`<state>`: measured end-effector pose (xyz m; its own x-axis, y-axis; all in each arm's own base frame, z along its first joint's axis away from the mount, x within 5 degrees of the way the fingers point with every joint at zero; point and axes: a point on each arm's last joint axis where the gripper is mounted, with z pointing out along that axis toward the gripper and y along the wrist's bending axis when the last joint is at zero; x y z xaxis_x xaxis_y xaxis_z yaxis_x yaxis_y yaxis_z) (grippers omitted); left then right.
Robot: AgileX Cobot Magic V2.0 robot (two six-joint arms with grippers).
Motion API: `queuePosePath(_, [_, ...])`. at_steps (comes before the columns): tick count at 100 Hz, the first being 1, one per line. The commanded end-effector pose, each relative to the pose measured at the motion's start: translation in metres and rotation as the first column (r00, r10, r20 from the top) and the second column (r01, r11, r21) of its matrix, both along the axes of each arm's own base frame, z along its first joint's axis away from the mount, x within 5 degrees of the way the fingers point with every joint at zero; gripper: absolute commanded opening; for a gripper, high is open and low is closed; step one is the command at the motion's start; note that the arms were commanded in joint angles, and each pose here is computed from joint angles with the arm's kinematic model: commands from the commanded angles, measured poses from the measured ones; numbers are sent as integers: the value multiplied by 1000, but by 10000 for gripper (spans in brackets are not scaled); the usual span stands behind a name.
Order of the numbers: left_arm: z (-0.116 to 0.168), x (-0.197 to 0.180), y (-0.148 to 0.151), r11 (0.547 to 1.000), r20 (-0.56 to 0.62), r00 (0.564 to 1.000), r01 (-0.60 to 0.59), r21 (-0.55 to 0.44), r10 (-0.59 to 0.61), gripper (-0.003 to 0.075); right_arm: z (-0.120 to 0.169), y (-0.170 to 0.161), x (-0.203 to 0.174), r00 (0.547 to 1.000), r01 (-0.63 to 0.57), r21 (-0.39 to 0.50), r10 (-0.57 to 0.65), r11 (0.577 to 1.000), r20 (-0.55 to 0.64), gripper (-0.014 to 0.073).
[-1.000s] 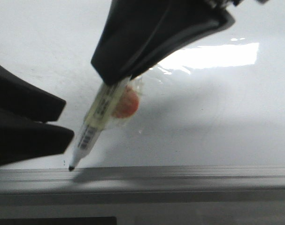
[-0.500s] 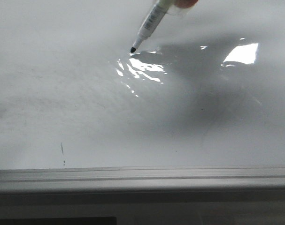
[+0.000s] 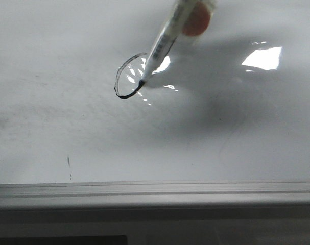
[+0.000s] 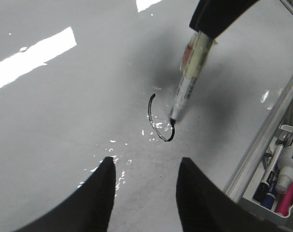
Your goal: Write number 9 on whiteboard
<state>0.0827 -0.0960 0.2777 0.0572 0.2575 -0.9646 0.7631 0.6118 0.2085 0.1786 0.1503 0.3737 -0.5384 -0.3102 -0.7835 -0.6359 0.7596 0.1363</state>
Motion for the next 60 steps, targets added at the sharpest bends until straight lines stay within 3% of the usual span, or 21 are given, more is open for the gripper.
queuePosePath(1, [13,-1,-3,998,21,999,26,-62,-25,283,29,-10,6,984,31,23,-35,999,174,-53])
queuePosePath(14, [13,-1,-2,998,19,1000,26,-64,-24,283,30,-8,9,981,32,34,-38,999,189,-53])
queuePosePath(41, [13,-1,-4,997,15,999,32,-69,-31,283,-23,-2,-6,999,-16,-45,14,999,-46,-53])
queuePosePath(60, [12,1,-19,987,16,992,128,-100,-127,283,-9,2,-17,998,-53,16,53,998,-13,-53])
